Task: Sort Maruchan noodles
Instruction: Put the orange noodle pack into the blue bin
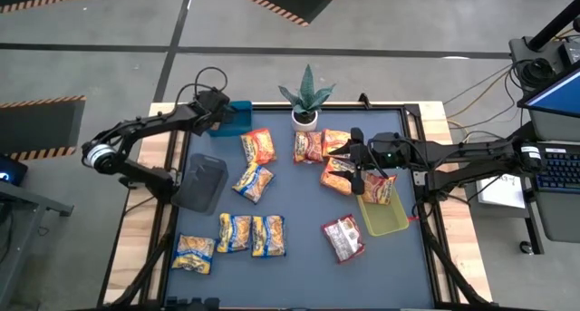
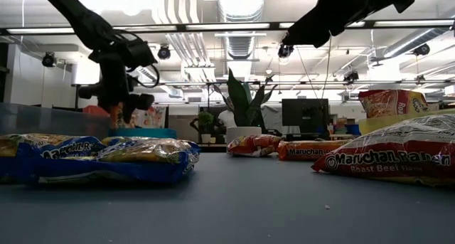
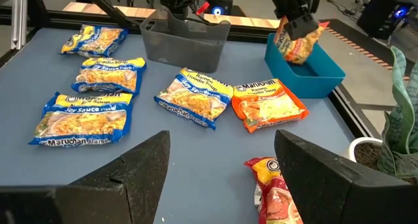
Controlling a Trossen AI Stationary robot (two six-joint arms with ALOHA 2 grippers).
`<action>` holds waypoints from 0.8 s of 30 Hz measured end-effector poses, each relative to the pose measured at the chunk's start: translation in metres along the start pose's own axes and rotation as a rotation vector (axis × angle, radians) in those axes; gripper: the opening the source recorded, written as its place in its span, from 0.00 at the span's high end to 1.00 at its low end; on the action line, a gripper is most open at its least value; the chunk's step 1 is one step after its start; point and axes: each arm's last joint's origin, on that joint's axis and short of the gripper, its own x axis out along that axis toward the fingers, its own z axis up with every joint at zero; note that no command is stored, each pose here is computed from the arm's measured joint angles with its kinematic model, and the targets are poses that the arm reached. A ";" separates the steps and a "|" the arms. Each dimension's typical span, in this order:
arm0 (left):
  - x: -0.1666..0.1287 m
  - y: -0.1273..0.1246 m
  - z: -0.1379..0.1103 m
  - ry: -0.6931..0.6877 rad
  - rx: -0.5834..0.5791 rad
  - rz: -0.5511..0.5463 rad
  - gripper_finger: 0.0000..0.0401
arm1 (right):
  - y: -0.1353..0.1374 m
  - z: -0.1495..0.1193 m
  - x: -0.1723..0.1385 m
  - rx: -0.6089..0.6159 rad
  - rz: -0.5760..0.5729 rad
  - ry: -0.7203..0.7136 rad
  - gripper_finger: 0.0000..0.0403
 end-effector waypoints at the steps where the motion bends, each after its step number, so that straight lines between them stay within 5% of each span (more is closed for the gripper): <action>1: 0.002 -0.001 -0.001 0.004 0.000 0.009 0.68 | 0.000 0.000 0.000 0.000 0.000 0.000 0.35; 24: 0.009 -0.001 -0.008 0.037 0.017 0.071 0.49 | 0.000 -0.001 0.000 0.000 0.002 0.014 0.35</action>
